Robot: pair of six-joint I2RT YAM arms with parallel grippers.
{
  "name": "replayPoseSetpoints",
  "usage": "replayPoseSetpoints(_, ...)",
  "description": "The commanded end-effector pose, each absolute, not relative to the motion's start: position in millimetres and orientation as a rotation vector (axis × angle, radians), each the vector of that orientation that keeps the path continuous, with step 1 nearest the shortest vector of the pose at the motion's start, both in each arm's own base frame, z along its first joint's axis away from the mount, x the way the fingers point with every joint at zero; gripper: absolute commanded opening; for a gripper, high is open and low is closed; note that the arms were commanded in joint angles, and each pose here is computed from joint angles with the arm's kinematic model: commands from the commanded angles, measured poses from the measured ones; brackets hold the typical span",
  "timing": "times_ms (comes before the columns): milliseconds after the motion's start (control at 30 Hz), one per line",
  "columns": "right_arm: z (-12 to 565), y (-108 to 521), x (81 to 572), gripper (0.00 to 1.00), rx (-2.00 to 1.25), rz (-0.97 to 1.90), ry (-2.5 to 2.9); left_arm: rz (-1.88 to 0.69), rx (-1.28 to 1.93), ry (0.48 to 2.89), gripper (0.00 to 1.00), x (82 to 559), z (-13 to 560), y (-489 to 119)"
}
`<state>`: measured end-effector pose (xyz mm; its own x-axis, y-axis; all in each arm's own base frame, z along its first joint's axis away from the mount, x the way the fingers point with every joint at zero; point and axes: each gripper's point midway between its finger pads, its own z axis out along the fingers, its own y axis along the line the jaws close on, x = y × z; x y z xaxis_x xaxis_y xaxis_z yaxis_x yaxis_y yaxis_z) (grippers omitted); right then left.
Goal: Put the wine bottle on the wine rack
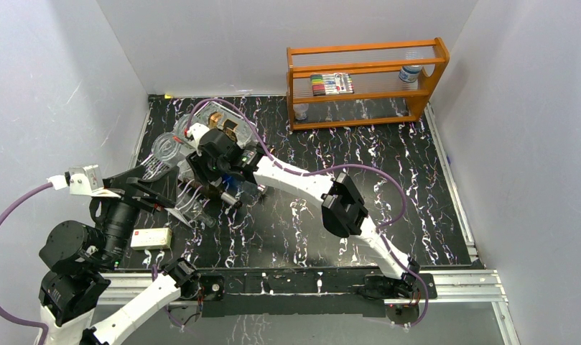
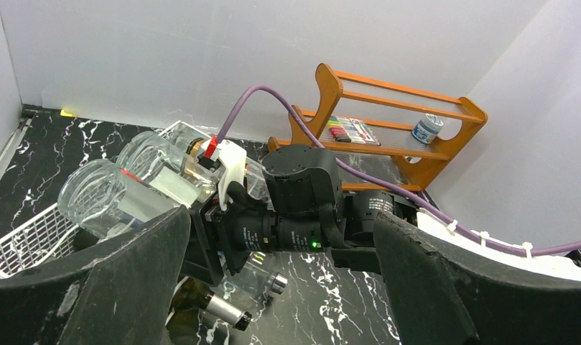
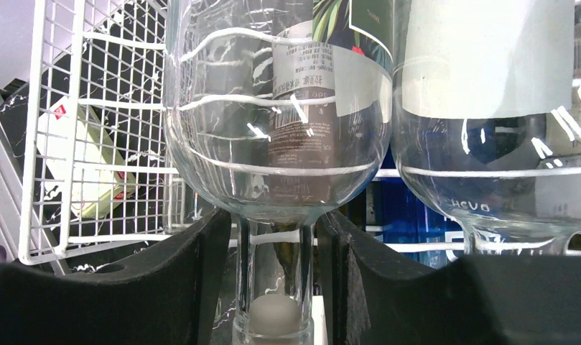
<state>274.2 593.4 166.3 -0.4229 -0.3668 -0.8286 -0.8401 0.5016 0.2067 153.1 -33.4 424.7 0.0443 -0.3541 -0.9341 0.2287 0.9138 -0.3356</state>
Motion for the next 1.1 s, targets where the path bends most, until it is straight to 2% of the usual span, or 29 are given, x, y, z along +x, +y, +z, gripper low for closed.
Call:
replayPoseSetpoints(0,264,609,288,0.61,-0.854,0.936,1.755,-0.439,-0.117,1.457,0.98,154,429,-31)
replayPoseSetpoints(167,280,603,285,0.67,-0.838,0.953,1.733,-0.433,-0.120,1.459,0.98,154,428,-30)
replayPoseSetpoints(300,298,595,284,0.81,-0.816,0.950,1.711,-0.430,-0.120,1.465,0.98,154,427,-30)
replayPoseSetpoints(633,329,562,279,0.87,-0.791,0.900,1.670,-0.395,-0.097,1.507,0.98,155,419,-30)
replayPoseSetpoints(767,332,511,281,0.97,-0.713,0.759,1.701,-0.329,-0.066,1.546,0.98,151,422,-21)
replayPoseSetpoints(1067,289,341,257,0.98,-0.463,0.415,1.880,-0.298,-0.036,1.654,0.98,147,405,-21)
